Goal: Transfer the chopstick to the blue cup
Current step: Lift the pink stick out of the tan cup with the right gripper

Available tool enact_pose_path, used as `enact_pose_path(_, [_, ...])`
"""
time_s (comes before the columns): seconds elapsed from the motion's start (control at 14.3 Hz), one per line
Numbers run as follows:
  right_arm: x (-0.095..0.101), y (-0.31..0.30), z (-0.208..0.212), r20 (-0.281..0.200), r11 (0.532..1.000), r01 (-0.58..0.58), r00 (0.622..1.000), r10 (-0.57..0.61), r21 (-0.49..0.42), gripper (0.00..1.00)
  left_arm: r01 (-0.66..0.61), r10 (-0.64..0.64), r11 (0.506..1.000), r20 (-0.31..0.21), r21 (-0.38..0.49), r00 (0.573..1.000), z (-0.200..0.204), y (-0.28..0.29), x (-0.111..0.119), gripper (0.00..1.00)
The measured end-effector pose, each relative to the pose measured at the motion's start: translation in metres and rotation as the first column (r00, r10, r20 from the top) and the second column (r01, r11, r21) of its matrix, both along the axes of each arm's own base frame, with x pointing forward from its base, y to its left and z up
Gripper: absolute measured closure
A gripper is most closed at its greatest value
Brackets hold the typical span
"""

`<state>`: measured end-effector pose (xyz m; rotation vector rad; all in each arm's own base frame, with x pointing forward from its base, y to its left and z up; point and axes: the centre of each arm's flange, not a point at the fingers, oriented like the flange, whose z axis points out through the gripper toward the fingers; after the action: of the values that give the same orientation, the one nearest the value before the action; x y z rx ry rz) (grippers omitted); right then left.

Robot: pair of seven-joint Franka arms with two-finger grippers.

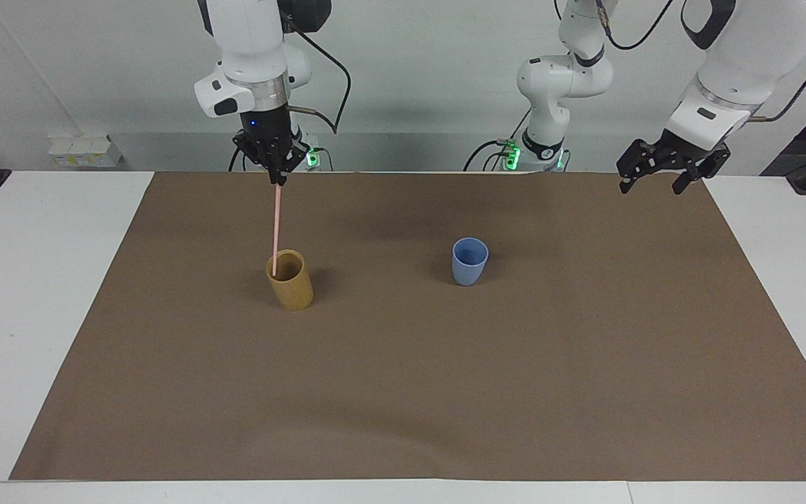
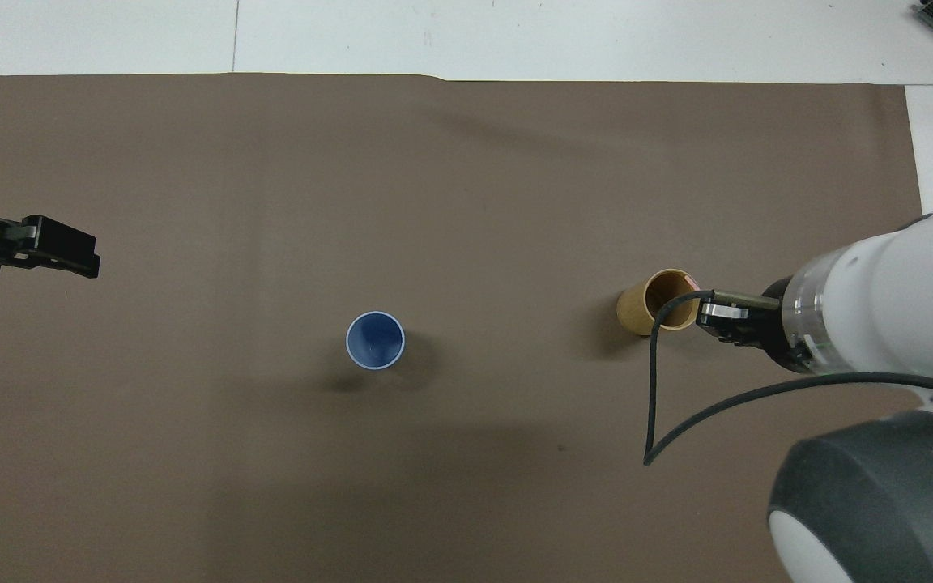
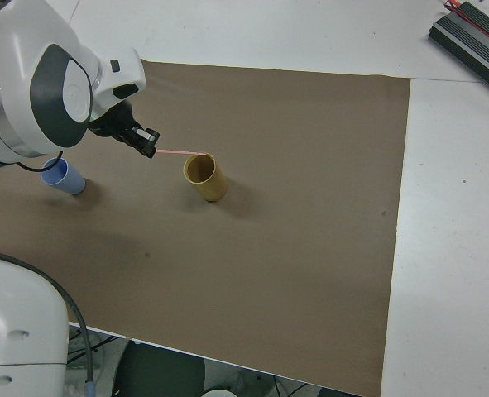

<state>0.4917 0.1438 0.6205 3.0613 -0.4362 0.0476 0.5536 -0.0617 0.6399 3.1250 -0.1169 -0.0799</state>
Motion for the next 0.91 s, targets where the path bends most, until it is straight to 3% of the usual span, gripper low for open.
enact_pose_path(0.49, [0.004,-0.015,0.034,0.035,0.996,0.037,0.999,-0.04,0.079,0.91,0.0,0.0,1.0,0.0,0.0,1.0,0.0,0.0,0.0,0.0])
enact_pose_path(0.91, [-0.001,-0.018,0.04,-0.01,0.993,0.052,0.999,-0.051,0.11,0.91,0.0,0.0,1.0,0.0,0.0,1.0,0.0,0.0,0.0,0.0])
